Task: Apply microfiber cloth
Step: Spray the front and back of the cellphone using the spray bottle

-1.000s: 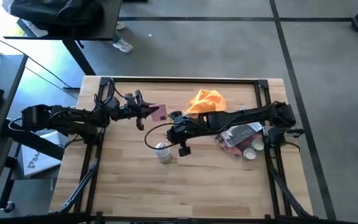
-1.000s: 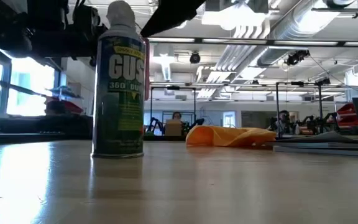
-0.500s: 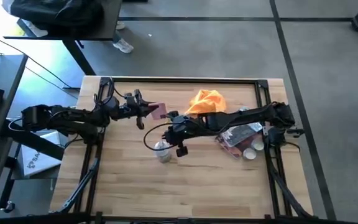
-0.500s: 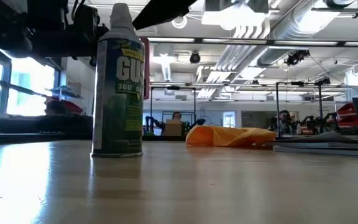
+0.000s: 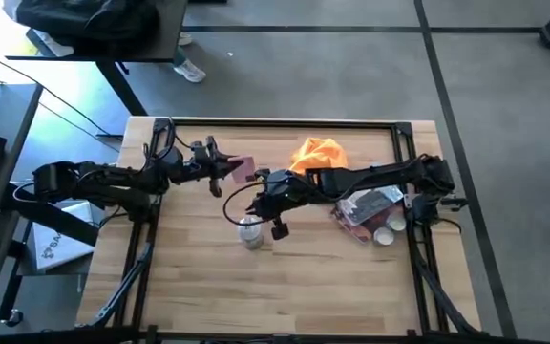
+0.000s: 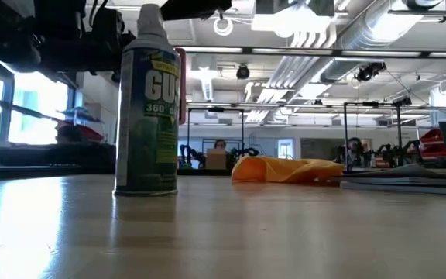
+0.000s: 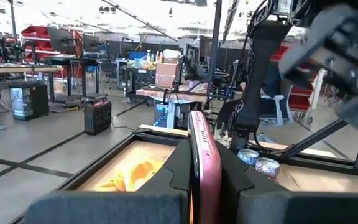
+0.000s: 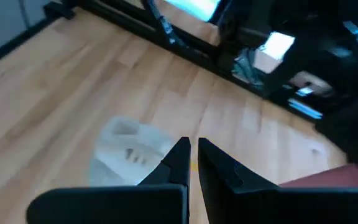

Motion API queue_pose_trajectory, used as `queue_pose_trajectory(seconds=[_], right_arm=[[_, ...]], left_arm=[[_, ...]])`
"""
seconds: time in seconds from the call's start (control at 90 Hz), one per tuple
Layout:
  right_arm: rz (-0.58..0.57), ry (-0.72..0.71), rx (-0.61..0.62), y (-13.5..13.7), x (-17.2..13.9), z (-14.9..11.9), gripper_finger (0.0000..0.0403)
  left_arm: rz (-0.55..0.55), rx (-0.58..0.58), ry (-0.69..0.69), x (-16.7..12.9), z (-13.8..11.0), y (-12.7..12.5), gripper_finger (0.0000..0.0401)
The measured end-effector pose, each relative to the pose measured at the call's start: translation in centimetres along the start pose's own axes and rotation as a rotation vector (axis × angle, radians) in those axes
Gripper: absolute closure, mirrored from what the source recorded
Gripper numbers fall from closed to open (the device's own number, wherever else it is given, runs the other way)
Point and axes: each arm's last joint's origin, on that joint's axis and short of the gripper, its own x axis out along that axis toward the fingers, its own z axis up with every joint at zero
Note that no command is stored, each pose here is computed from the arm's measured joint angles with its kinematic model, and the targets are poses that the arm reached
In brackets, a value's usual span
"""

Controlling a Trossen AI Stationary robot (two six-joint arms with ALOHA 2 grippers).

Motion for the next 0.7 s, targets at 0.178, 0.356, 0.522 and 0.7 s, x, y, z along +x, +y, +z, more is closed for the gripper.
queue_pose_trajectory(seconds=[0.178,0.356,0.522,0.7], right_arm=[[0.003,0.012,0.009,0.1,1.2,-0.5,0.0403],[0.01,0.025,0.009,0.2,1.3,-0.7,0.0403],[0.019,0.042,0.011,0.3,1.3,-0.8,0.0403],[0.02,0.047,0.018,0.3,1.3,-0.9,0.0403]], left_arm=[[-0.031,-0.072,0.009,0.0,0.0,-0.1,0.0393],[-0.048,-0.097,0.02,0.0,-0.1,-0.1,0.0393],[-0.054,-0.127,0.031,0.0,-0.2,-0.2,0.0393],[-0.007,-0.256,0.109,-0.1,-1.0,0.0,0.0393]])
